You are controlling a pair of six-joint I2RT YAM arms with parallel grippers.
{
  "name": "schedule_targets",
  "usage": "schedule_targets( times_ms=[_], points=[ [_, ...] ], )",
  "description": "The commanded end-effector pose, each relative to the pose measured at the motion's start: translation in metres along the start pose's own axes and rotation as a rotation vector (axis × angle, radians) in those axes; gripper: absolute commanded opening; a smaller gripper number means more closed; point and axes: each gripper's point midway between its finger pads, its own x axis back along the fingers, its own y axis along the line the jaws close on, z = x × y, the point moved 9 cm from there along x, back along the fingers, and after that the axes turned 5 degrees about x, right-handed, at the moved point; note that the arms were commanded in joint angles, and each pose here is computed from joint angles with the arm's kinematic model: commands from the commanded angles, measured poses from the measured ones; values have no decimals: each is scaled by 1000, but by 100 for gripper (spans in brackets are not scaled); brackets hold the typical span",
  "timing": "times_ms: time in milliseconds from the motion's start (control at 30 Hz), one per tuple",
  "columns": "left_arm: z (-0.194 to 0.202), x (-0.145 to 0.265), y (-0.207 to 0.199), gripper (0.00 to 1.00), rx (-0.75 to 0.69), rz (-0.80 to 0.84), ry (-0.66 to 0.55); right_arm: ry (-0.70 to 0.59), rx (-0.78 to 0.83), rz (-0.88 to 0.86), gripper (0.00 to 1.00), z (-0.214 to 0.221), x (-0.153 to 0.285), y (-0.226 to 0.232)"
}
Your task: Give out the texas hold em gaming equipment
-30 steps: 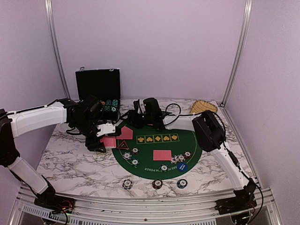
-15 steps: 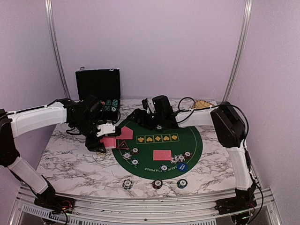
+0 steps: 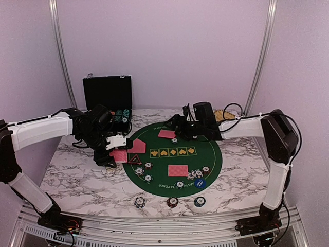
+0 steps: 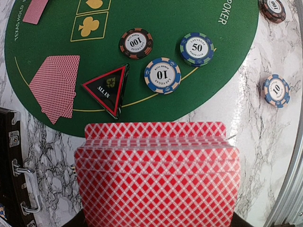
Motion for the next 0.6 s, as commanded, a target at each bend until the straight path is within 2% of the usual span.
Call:
schedule_targets(
  times_ms=[0, 33, 67, 133, 200, 300, 400, 567],
  points=[
    [-2, 12, -2, 22, 6, -4, -28, -69, -240, -43, 90, -11, 41, -37],
    [-3, 12, -1, 22, 7, -3, -30, -52, -297, -95, 98, -6, 43, -50],
    [-3, 13, -1, 22, 8, -2, -34, -8, -284, -70, 99, -2, 41, -53],
    [-3, 13, -2, 22, 10, 0, -38, 61, -136, 61, 99, 2, 33, -37],
    [-3, 13, -2, 22, 9, 0, -36, 70, -36, 103, 99, 5, 33, -15],
    [-4, 13, -1, 22, 6, -4, -36, 8, -35, -48, 99, 14, 50, 3],
    [-6, 14, 0, 22, 9, -3, -42, 66, -56, -141, 99, 28, 49, 12],
    [-7, 13, 1, 22, 11, -2, -45, 162, 16, -190, 99, 63, 35, 53]
  ],
)
